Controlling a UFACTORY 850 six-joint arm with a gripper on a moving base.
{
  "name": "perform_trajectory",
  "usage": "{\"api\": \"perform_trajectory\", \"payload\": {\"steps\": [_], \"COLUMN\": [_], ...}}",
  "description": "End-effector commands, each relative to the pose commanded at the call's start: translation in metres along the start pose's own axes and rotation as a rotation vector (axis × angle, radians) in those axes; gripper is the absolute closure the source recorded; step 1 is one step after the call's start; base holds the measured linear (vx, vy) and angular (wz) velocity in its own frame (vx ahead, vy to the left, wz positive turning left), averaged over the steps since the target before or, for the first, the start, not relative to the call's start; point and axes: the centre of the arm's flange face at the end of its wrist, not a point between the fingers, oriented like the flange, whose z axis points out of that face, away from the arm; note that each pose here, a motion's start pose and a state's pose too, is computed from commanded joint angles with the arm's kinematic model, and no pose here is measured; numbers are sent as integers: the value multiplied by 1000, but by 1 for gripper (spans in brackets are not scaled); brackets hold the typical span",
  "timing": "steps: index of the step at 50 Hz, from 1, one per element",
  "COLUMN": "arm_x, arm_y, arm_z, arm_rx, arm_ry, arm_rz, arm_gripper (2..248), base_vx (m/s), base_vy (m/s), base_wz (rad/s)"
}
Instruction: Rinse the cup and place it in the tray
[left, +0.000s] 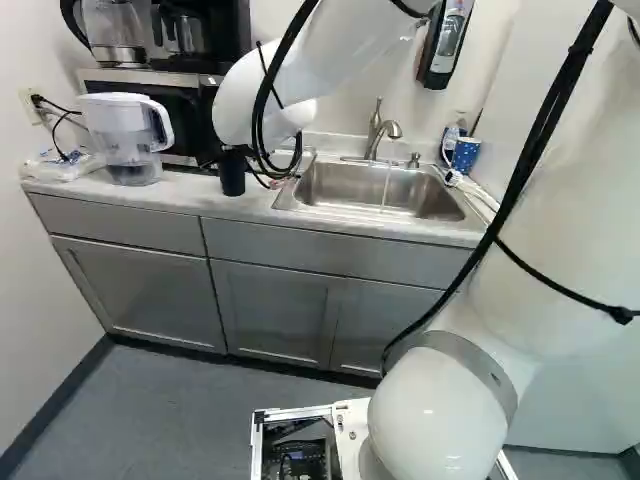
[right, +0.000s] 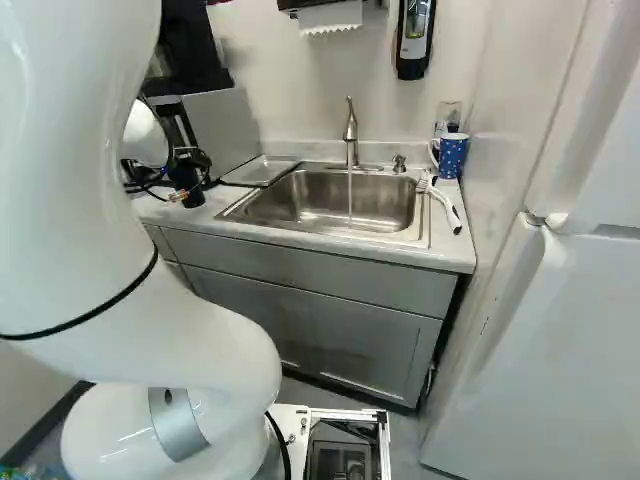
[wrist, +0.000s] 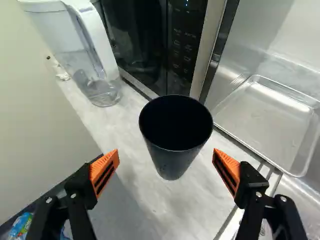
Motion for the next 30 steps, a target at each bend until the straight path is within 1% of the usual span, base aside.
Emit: {"api": "perform_trajectory", "payload": {"steps": [14,30], "arm_x": [-9,-14], "arm_y": [2,3], "arm_z": [2,13], "arm_rx": [-4,-5], "arm_ry": [57,121], "arm_rz": [2,2], "arm_gripper": [3,3], "base_vx": [0,0], "base_vy": [0,0], "base_wz": [0,0]}}
